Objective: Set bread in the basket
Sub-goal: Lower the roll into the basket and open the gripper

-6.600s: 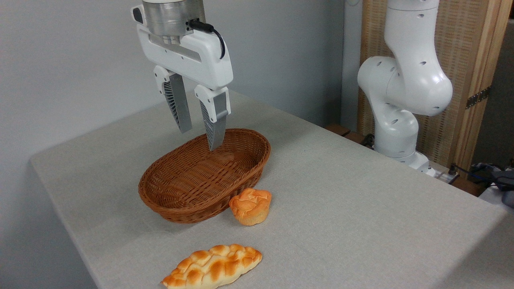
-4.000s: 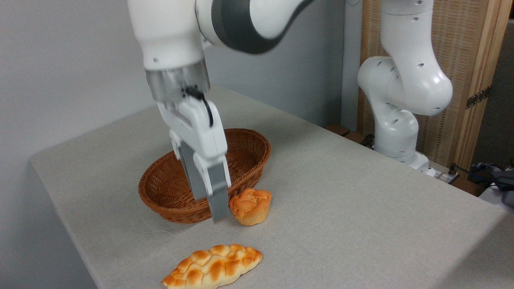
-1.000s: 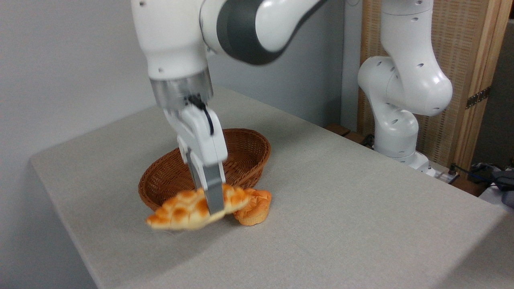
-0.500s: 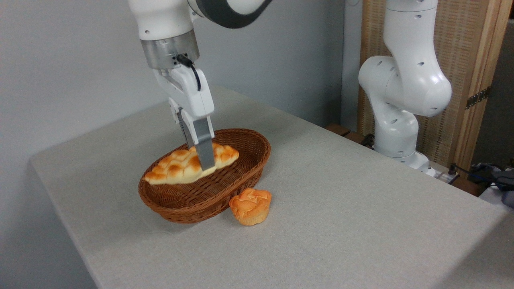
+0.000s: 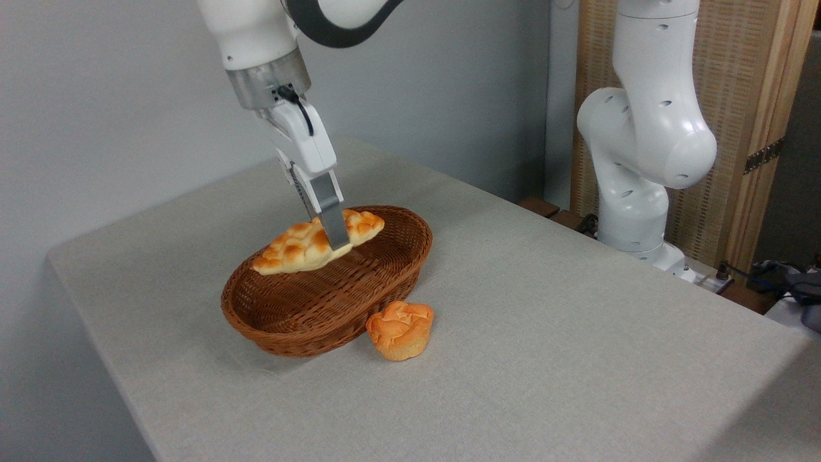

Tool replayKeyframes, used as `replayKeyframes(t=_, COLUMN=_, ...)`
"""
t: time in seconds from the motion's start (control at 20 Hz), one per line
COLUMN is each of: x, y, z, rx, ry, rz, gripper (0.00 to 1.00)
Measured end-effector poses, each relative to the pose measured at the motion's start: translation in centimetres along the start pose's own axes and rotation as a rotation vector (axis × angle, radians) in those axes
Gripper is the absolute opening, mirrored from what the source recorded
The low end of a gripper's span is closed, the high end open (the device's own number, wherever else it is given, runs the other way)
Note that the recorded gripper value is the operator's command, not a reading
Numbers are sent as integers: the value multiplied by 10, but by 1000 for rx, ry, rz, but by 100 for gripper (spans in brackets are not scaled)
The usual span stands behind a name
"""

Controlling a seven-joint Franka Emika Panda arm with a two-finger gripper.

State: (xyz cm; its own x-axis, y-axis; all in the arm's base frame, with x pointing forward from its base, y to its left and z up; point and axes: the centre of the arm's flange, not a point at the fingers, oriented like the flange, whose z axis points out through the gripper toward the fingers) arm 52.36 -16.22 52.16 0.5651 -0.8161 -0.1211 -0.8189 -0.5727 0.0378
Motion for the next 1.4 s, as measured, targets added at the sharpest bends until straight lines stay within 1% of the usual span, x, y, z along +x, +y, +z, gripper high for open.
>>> replayKeyframes(t=0.05, x=2, y=1, z=5, rx=-6, ry=-9, rz=4, gripper=65)
replayKeyframes(t=0.1, x=4, y=2, z=10, rx=-12, ry=-17, rz=8, gripper=69)
replayKeyframes(t=0.25, x=8, y=2, z=18, rx=-21, ry=-29, rz=12, gripper=79)
replayKeyframes(t=0.3, x=8, y=2, z=19, rx=-21, ry=-30, rz=12, gripper=84)
replayKeyframes(t=0.4, x=8, y=2, z=19, rx=-21, ry=-31, rz=12, gripper=88)
replayKeyframes(t=0.45, x=8, y=2, z=19, rx=-21, ry=-31, rz=11, gripper=95)
replayKeyframes(t=0.5, x=8, y=2, z=19, rx=-21, ry=-31, rz=11, gripper=100)
replayKeyframes(t=1.4, x=7, y=1, z=13, rx=-11, ry=-24, rz=11, gripper=100)
